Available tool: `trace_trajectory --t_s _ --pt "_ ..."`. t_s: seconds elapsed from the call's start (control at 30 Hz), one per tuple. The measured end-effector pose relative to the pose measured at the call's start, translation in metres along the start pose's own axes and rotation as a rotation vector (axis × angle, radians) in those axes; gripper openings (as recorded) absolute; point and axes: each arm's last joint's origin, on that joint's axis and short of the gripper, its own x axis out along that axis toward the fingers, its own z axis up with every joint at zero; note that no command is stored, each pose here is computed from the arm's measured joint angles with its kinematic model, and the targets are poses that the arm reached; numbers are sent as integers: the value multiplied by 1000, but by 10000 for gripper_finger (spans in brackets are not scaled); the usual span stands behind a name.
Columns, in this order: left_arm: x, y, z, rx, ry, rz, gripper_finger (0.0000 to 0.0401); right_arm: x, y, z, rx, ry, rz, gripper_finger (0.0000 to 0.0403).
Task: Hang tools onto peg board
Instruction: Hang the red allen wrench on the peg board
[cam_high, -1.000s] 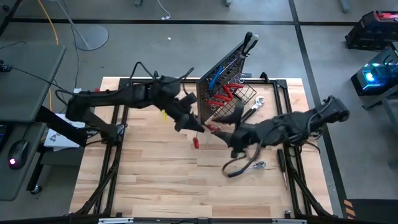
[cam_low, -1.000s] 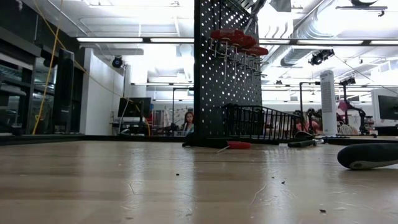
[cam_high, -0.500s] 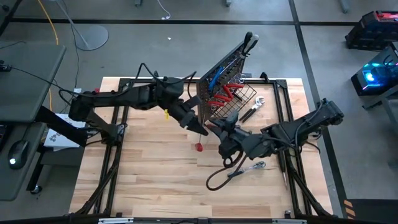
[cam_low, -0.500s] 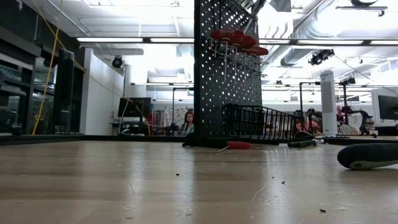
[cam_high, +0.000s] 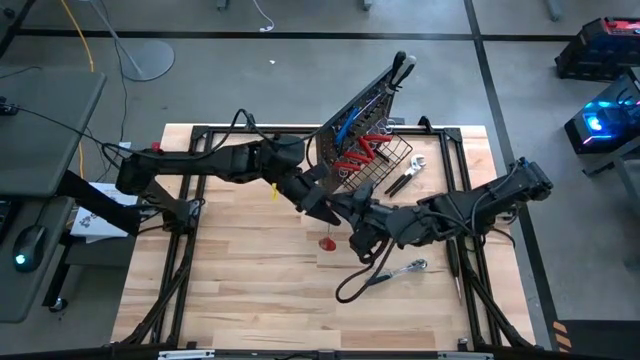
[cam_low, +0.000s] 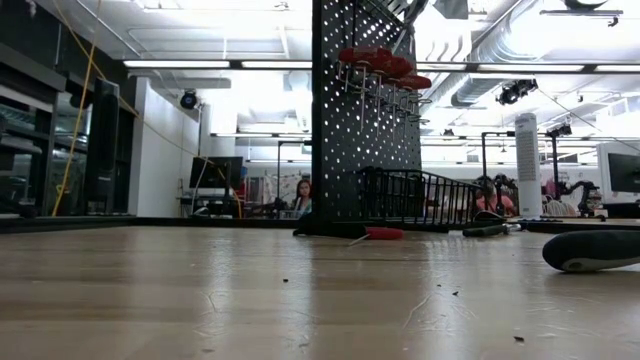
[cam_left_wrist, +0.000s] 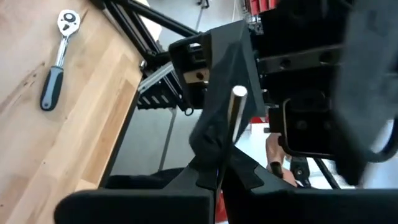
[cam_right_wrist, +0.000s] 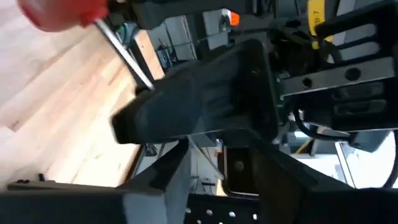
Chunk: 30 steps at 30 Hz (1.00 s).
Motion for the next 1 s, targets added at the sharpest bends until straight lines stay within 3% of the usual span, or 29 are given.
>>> trace_trajectory --t_s 0.23,0.83,1.0 --pt "1 -4 1 -13 -53 -18 0 3 6 -5 4 -8 73 101" --pt "9 -3 -9 -67 -5 7 0 7 6 -7 12 -91 122 90" --pt "14 0 -8 -102 1 12 0 7 9 -8 60 -102 162 21"
